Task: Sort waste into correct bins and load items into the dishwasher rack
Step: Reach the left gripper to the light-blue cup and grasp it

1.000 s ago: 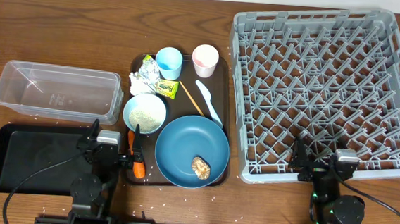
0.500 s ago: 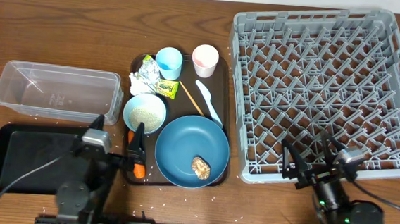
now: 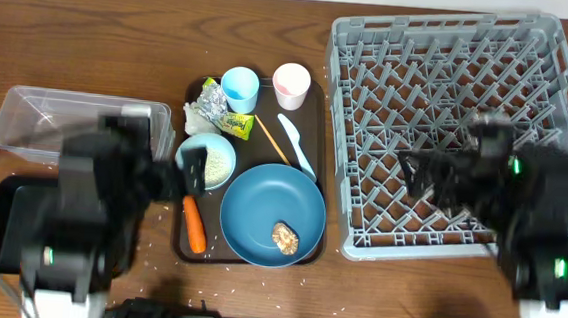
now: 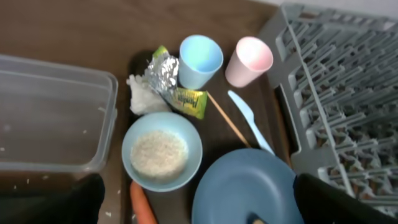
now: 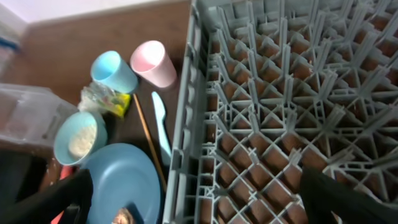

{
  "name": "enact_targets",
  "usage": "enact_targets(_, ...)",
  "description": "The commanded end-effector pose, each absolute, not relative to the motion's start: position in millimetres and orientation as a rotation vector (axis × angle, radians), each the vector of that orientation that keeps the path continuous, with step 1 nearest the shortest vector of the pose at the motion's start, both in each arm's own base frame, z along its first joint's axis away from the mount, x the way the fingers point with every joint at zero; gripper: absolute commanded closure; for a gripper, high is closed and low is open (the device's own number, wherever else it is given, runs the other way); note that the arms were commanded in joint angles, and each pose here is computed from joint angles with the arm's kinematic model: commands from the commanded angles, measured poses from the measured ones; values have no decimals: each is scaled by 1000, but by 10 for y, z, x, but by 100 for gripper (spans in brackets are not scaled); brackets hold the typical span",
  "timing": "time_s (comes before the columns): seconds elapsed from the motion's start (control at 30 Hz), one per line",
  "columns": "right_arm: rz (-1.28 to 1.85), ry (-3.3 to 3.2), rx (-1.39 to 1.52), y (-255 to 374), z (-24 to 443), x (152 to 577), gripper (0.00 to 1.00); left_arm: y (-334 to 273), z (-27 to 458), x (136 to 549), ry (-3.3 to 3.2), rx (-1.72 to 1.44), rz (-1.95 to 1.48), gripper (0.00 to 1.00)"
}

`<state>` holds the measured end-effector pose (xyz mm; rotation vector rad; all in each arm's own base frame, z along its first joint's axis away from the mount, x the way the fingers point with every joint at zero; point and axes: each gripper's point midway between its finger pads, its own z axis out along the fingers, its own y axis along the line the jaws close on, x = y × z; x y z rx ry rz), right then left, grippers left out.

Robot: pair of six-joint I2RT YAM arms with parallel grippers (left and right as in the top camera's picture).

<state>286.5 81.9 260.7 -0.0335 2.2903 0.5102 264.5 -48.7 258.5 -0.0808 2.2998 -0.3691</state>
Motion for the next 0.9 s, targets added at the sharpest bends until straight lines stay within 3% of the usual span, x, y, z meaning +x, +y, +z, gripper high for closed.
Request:
enact_targets(0.0, 492, 2357, -79, 840, 2606, 3047, 1, -547, 2712, 2826, 2328, -83, -405, 2)
enact_targets(0.33, 396, 2520, 44, 711, 2159, 3310, 1, -612, 2305, 3323, 2529, -171, -441, 2)
enact_targets(0.73, 310, 2547, 80, 596, 2092, 3297, 1, -664, 1756, 4508, 2532, -144, -263, 0)
enact_targets(0.87, 311, 2542, 79, 597, 2099, 3307, 1, -684, 1414, 4672, 2563, -143, -187, 13)
